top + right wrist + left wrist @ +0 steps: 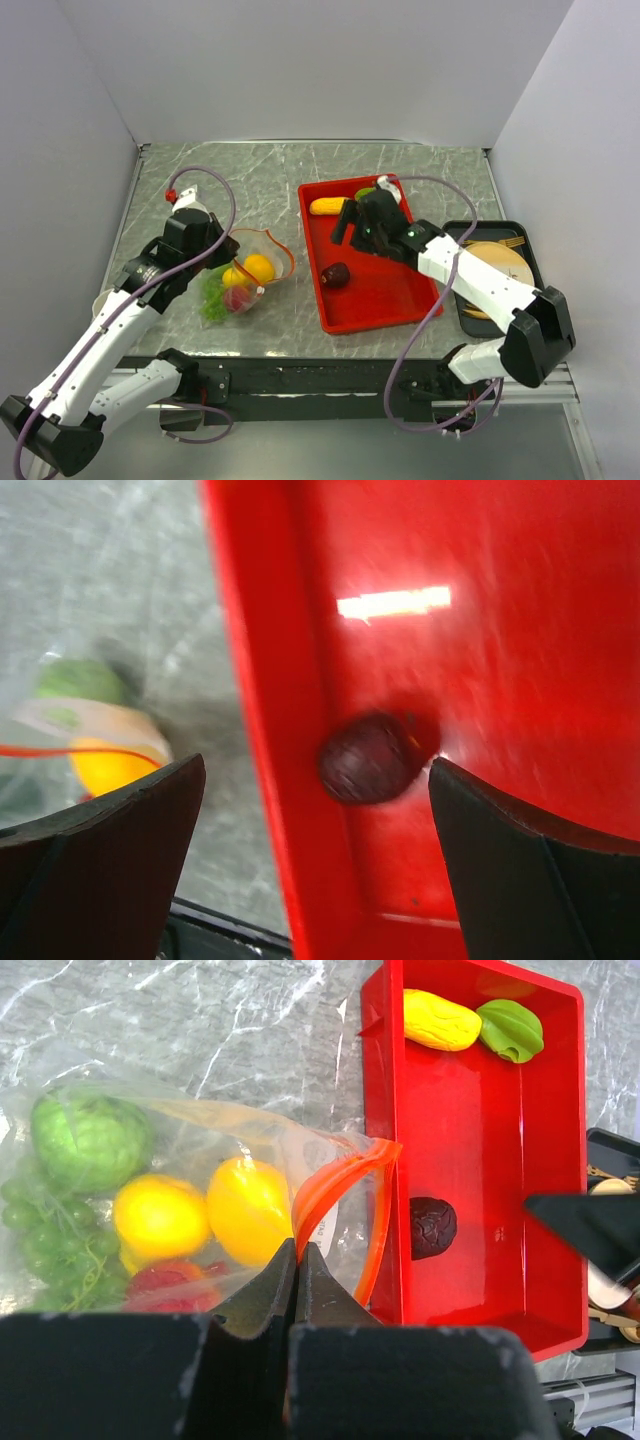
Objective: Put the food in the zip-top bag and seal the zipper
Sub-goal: Place the fake fruit in the zipper food storage bag, then pick up the fake fruit from the bin, then place the fake fruit in the zipper food storage bag, then pick up the fake fruit from the bin.
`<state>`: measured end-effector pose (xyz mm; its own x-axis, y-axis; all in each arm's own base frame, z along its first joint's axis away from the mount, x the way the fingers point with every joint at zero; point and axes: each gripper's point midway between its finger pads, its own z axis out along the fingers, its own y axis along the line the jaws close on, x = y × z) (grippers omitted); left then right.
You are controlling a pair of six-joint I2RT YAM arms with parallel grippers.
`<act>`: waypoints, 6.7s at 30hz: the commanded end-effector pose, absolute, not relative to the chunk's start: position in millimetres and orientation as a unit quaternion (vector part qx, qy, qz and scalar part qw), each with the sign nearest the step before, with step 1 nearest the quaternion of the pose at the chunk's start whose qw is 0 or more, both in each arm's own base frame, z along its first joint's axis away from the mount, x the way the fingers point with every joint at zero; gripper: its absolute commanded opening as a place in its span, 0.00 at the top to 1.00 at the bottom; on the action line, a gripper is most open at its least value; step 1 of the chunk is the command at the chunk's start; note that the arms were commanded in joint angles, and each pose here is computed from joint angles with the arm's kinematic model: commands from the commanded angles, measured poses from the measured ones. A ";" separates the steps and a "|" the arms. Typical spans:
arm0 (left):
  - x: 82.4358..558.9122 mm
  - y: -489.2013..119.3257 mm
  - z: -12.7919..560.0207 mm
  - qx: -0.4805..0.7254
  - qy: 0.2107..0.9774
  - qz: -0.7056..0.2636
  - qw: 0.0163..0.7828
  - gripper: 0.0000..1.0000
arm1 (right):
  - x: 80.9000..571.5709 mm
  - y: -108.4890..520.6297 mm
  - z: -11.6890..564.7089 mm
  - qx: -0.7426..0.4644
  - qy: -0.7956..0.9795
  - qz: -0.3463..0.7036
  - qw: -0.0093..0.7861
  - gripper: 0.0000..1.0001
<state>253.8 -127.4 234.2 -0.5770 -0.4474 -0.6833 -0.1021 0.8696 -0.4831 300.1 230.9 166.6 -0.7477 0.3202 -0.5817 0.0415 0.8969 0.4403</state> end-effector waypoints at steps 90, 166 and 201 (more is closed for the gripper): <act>262.3 -138.1 234.8 -0.142 0.861 -0.217 0.438 0.99 | 294.3 281.4 163.0 0.122 0.883 0.336 0.303 0.45; 251.7 -124.6 240.4 -0.163 0.850 -0.213 0.453 0.99 | 501.9 260.4 104.2 0.358 0.873 0.213 0.255 0.00; 255.4 -129.3 238.8 -0.162 0.853 -0.216 0.446 0.99 | 489.7 244.4 55.3 0.316 0.904 0.146 0.247 0.42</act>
